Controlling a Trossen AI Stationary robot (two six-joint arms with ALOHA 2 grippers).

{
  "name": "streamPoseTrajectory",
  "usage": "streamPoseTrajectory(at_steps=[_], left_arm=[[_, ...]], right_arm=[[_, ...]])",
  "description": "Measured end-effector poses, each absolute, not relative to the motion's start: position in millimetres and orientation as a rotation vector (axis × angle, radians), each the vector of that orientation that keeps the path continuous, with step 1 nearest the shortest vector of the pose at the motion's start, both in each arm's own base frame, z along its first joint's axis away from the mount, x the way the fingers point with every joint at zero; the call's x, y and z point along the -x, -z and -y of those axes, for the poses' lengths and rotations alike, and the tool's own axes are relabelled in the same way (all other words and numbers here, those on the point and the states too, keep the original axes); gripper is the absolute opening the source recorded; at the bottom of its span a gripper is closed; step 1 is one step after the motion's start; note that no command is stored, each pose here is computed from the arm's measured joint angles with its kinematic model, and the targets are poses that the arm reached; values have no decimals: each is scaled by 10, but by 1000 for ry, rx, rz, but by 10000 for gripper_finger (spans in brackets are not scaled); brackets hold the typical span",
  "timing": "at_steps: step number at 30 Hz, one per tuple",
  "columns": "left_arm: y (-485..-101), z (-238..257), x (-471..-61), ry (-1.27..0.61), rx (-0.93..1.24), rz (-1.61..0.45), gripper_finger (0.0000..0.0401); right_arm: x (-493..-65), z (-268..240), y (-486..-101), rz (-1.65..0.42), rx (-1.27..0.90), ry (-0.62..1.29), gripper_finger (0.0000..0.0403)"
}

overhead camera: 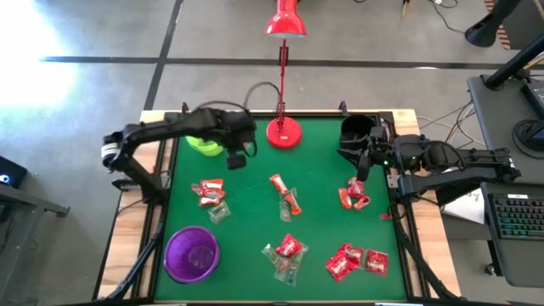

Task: Sort candy
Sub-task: Put the transparent candy into the green bucket

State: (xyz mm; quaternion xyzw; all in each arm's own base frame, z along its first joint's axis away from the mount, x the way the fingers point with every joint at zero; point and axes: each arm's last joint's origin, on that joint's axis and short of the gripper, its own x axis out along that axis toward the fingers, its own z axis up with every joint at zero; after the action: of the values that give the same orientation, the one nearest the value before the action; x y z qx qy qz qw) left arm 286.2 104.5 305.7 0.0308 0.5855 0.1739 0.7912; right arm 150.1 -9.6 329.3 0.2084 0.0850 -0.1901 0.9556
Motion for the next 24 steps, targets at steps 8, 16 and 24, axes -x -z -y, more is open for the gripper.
streamPoseTrajectory(at_steps=[8,16,24], left_arm=[[-3358,-1327,-2380,-532,39,-1211,0],[-3430,-1528,-2088,-567,147,-1212,0],[-3386,-1605,-1948,-592,226,-1292,5]], right_arm=[[-1499,95,-3287,-179,-420,387,167],[-1499,96,-3287,-181,-409,386,167],[-1494,96,-3271,-201,-390,388,167]])
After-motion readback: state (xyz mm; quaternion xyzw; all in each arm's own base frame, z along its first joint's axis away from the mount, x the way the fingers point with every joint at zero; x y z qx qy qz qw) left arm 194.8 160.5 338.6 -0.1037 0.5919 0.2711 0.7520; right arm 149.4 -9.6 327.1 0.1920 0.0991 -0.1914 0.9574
